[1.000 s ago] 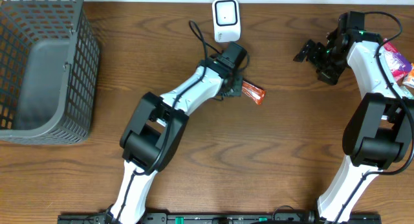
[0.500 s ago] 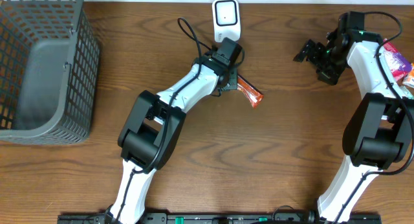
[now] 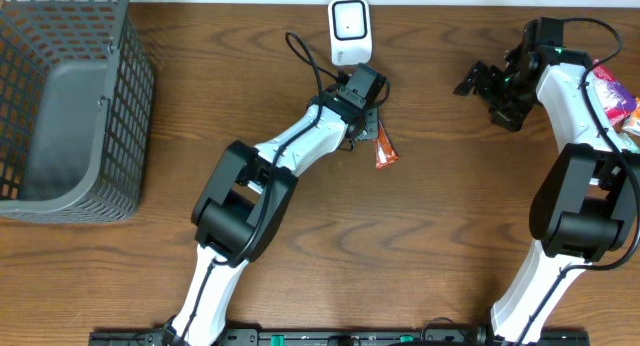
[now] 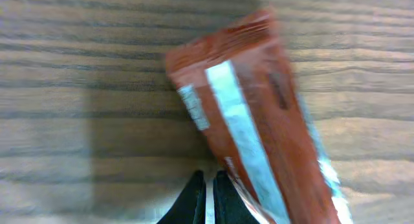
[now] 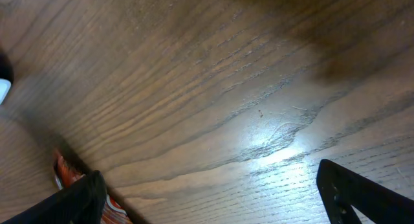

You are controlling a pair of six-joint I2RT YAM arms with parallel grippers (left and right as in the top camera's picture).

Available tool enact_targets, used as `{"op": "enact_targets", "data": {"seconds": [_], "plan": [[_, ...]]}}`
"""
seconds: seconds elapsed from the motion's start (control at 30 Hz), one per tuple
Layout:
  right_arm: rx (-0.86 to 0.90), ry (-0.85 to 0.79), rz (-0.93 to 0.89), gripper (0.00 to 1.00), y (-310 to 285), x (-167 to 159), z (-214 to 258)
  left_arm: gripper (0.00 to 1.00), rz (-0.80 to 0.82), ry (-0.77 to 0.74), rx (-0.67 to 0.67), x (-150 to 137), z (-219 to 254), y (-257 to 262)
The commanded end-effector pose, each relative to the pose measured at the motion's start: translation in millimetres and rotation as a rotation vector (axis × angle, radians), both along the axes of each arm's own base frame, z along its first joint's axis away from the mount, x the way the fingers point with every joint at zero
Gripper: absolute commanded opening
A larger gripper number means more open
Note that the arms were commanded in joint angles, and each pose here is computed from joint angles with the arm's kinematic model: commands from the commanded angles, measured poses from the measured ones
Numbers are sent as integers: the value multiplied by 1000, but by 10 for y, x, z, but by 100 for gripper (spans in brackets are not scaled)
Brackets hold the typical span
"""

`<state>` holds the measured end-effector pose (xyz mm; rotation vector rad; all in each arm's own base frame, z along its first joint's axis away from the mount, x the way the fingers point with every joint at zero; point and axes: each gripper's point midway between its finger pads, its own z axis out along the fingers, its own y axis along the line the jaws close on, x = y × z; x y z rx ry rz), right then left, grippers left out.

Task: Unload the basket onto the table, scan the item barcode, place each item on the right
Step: 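Hold the red snack bar up to the white scanner, then set the snack bar down mid-table and retract the left gripper left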

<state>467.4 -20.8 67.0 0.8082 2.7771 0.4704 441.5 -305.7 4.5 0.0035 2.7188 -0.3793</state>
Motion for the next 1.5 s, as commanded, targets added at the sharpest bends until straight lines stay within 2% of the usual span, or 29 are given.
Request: {"op": "enact_targets", "data": {"seconds": [0.0,0.3,0.63,0.77,0.83,0.97,1.17,1.33,1.47], "plan": [[-12,-26,-3,99,-17,7,120,8,12,53,-5,-74,-252,-11],[-12,-26,-3,99,-17,7,120,7,-41,104,-132,-169,-195,-267],[-12,-26,-3,99,-17,7,120,7,-56,65,-146,-175,77,-328],[-12,-26,-3,99,-17,7,120,7,-11,25,-37,-153,229,-81],[-12,-26,-3,99,-17,7,120,7,-46,28,42,-219,252,51],[-12,-26,-3,99,-17,7,120,7,-64,81,74,-350,183,109],[-12,-26,-3,99,-17,7,120,7,-96,73,37,-392,207,-54],[-12,-26,-3,99,-17,7,120,7,-196,133,-104,-605,268,-413],[-12,-26,-3,99,-17,7,120,8,-229,130,-117,-689,286,-543]]}}
